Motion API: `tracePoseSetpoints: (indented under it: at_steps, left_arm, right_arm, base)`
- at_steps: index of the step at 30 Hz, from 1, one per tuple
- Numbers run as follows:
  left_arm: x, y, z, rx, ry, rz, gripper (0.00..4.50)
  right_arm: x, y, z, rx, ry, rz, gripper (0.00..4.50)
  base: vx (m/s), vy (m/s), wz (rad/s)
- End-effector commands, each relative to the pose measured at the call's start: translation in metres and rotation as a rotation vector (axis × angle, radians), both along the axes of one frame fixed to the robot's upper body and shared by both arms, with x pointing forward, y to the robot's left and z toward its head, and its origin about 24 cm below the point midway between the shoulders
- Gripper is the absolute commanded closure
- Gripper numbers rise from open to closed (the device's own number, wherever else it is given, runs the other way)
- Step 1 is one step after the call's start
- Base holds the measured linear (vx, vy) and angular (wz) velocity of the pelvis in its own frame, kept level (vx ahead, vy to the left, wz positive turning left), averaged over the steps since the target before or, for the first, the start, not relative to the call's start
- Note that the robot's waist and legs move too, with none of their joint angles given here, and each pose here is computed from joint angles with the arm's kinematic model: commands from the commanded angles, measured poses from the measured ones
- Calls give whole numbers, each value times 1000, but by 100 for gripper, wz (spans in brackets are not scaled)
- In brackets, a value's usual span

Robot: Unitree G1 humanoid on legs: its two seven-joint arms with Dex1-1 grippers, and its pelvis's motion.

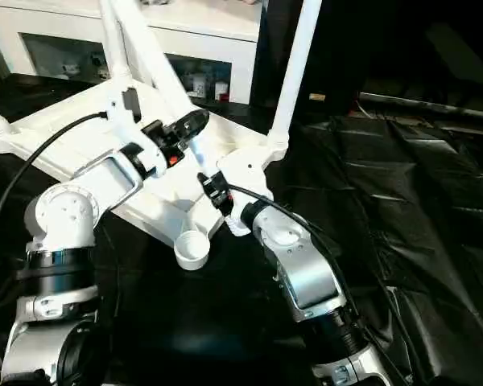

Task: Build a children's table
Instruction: Pick table leg

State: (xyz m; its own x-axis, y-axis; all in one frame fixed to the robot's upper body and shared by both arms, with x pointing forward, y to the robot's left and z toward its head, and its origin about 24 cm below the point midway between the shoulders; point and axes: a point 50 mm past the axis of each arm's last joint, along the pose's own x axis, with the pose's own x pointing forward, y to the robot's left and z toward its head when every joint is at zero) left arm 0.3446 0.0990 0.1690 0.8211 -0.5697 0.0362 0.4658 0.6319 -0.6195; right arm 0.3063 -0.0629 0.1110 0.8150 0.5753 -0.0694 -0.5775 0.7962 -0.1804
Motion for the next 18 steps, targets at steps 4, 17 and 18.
tracePoseSetpoints:
  at_steps: [4, 17, 18]
  left_arm:
    - [-4, -7, 7, 4, -40, -63, 269]
    - [-13, -3, 20, 55, -124, -266, 271]
    - [-14, -3, 22, 52, -132, -288, 271]
  right_arm:
    - [2, 2, 4, -41, -51, 23, 264]
    - [-17, -43, 24, 226, 297, 355, 118]
    - [-19, -46, 24, 225, 331, 377, 118]
  base:
    - [0, 0, 0]
    - [0, 0, 0]
    - [0, 0, 0]
